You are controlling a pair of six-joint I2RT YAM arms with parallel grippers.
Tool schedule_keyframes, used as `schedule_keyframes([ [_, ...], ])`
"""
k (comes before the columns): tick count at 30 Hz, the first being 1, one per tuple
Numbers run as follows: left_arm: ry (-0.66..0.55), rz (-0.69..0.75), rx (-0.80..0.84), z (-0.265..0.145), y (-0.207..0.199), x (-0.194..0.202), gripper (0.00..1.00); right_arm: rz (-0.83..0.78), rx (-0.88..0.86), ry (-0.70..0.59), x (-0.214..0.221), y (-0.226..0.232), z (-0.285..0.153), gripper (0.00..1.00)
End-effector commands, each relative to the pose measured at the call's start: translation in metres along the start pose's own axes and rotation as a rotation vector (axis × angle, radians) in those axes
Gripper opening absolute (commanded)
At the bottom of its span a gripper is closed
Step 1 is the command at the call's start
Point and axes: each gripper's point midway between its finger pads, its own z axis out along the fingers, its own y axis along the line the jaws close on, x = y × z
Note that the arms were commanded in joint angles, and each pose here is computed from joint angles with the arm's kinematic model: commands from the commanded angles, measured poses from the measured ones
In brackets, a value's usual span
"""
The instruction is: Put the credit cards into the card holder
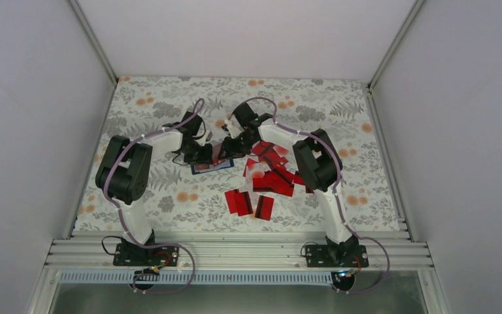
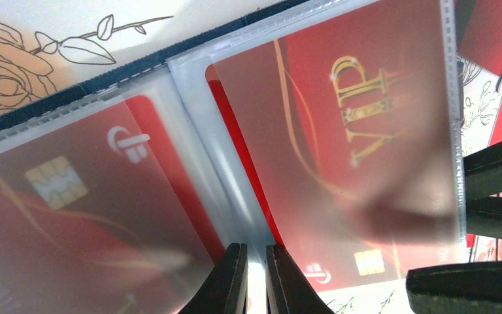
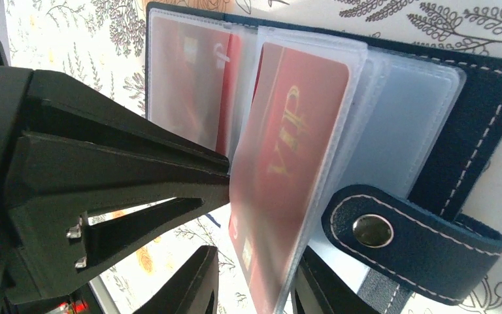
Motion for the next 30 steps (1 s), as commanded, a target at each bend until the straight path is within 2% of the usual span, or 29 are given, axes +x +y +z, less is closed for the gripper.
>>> schedule_keyframes([
  [1, 0.031, -0.022, -0.027, 0.008, 0.005, 0.006, 0.10, -0.075, -0.029, -0.020, -0.007, 0.021, -0.005, 0.29],
  [10, 0.002, -0.023, -0.031, -0.007, -0.002, -0.007, 0.11, -0.102, -0.041, -0.021, -0.010, 0.030, -0.010, 0.30],
  [16, -0.052, -0.040, -0.034, -0.042, -0.010, -0.018, 0.12, -0.099, -0.050, -0.008, -0.009, 0.030, -0.007, 0.30],
  [21, -0.098, -0.076, -0.075, -0.075, 0.005, -0.017, 0.13, -0.103, -0.059, -0.007, -0.010, 0.033, -0.006, 0.31],
  [27, -0.123, -0.163, -0.141, -0.090, 0.053, 0.004, 0.26, -0.125, -0.097, -0.005, -0.012, 0.046, -0.002, 0.31],
  [30, -0.121, -0.210, -0.117, -0.089, 0.067, 0.017, 0.42, -0.138, -0.133, 0.001, -0.012, 0.054, 0.003, 0.32],
])
